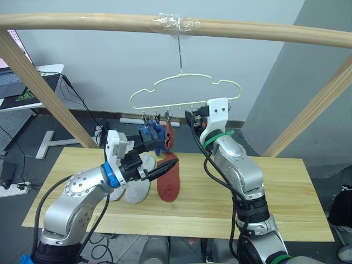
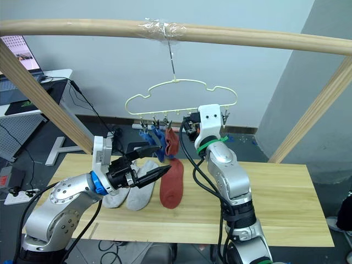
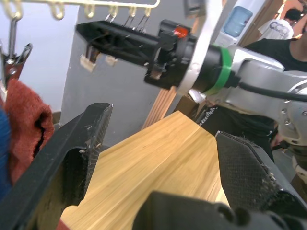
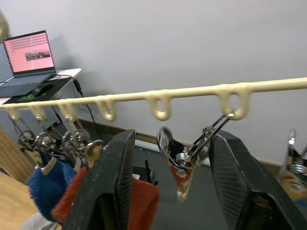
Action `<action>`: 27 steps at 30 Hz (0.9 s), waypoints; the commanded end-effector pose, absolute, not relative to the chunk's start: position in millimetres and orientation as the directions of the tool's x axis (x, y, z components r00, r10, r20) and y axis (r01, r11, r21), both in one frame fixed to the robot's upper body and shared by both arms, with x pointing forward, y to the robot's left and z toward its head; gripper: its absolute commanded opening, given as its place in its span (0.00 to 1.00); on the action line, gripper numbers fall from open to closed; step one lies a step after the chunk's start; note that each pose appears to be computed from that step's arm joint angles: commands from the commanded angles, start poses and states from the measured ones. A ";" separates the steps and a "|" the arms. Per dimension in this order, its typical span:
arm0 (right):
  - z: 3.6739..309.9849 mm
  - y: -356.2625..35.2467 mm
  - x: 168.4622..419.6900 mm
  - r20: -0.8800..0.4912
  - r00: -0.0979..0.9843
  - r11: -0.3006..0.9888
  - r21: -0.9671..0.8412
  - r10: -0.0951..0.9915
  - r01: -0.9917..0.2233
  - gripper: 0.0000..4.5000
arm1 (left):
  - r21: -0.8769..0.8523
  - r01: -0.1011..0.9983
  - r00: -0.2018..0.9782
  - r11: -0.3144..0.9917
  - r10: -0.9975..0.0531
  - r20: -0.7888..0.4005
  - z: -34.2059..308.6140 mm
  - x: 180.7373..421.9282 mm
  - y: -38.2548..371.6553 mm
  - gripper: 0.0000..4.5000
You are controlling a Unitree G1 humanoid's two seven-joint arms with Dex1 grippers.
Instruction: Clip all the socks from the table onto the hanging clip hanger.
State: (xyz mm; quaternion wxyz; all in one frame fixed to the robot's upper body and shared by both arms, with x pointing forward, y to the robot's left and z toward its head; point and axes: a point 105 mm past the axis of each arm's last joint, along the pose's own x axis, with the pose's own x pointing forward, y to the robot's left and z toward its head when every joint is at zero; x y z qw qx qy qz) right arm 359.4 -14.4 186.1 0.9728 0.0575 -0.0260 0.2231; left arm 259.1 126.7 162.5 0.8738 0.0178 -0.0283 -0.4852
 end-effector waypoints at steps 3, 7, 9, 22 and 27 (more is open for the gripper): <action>198.5 -13.7 358.5 0.123 0.897 0.891 0.119 0.425 -0.439 0.52 | 0.089 0.844 0.525 0.529 -0.848 0.069 173.6 254.4 124.7 0.89; 199.8 -13.7 359.8 0.126 0.897 0.891 0.121 0.423 -0.437 0.52 | 0.091 0.843 0.522 0.530 -0.847 0.099 180.1 254.0 122.8 0.89; 199.9 -14.2 360.6 0.127 0.898 0.892 0.120 0.421 -0.435 0.52 | 0.092 0.842 0.521 0.531 -0.846 0.113 182.8 254.1 122.5 0.89; 198.9 -14.5 361.0 0.126 0.900 0.893 0.124 0.417 -0.431 0.52 | 0.106 0.798 0.568 0.594 -0.799 0.200 196.0 258.9 126.5 0.89; 199.8 -12.7 360.9 0.130 0.897 0.891 0.125 0.422 -0.437 0.52 | 0.119 0.767 0.598 0.631 -0.770 0.223 200.5 263.2 132.1 0.89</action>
